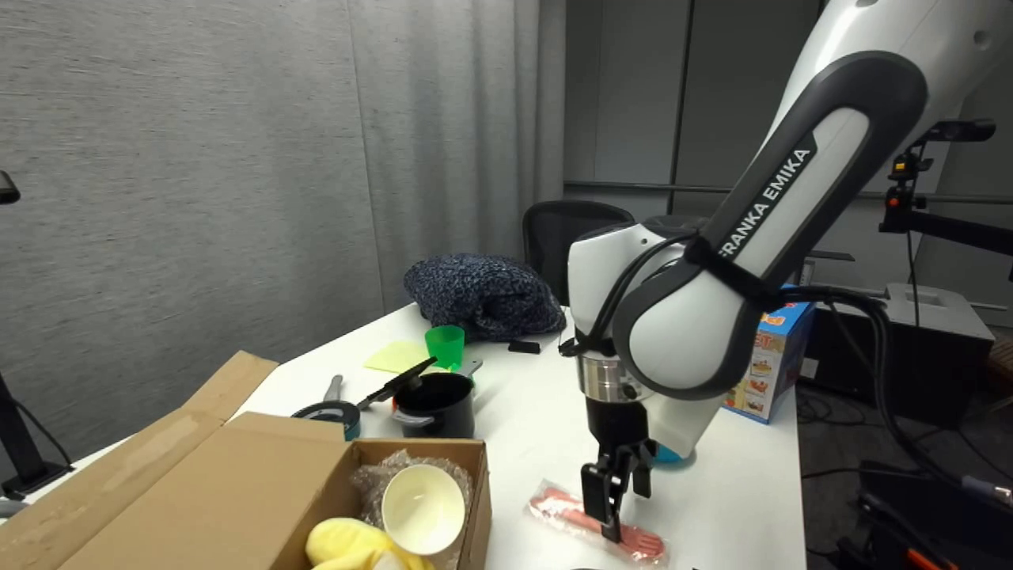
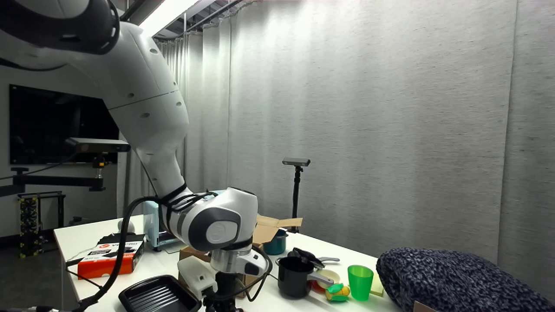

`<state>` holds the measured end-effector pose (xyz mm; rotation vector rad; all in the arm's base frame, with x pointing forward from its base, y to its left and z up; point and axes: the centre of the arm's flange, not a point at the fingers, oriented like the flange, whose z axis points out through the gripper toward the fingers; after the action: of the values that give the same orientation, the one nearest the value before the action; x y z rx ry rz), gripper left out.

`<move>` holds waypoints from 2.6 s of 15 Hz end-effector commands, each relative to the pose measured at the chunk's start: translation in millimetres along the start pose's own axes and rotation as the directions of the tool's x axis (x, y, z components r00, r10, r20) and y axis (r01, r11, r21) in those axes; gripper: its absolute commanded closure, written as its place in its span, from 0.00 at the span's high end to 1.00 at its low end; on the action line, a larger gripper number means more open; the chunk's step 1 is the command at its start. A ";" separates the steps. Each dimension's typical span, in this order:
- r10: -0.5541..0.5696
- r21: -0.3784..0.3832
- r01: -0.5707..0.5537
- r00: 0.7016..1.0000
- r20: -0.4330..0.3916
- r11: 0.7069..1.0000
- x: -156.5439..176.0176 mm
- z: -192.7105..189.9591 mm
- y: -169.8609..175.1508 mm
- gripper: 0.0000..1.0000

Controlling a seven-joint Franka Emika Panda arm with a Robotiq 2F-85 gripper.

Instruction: Place the yellow plush toy, the white bowl and packet of cutlery in the box

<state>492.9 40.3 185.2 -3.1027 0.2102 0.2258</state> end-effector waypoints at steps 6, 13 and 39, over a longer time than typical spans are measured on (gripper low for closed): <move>0.004 0.084 0.001 0.998 -0.058 0.996 2.2 -4.5 14.7 1.00; -0.018 0.138 0.026 0.998 -0.059 0.990 1.2 -2.3 18.5 0.42; -0.205 0.372 0.427 0.838 -0.506 0.824 30.5 -198.7 -36.5 0.02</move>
<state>527.9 53.8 386.6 -2.6597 -0.1784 -0.4944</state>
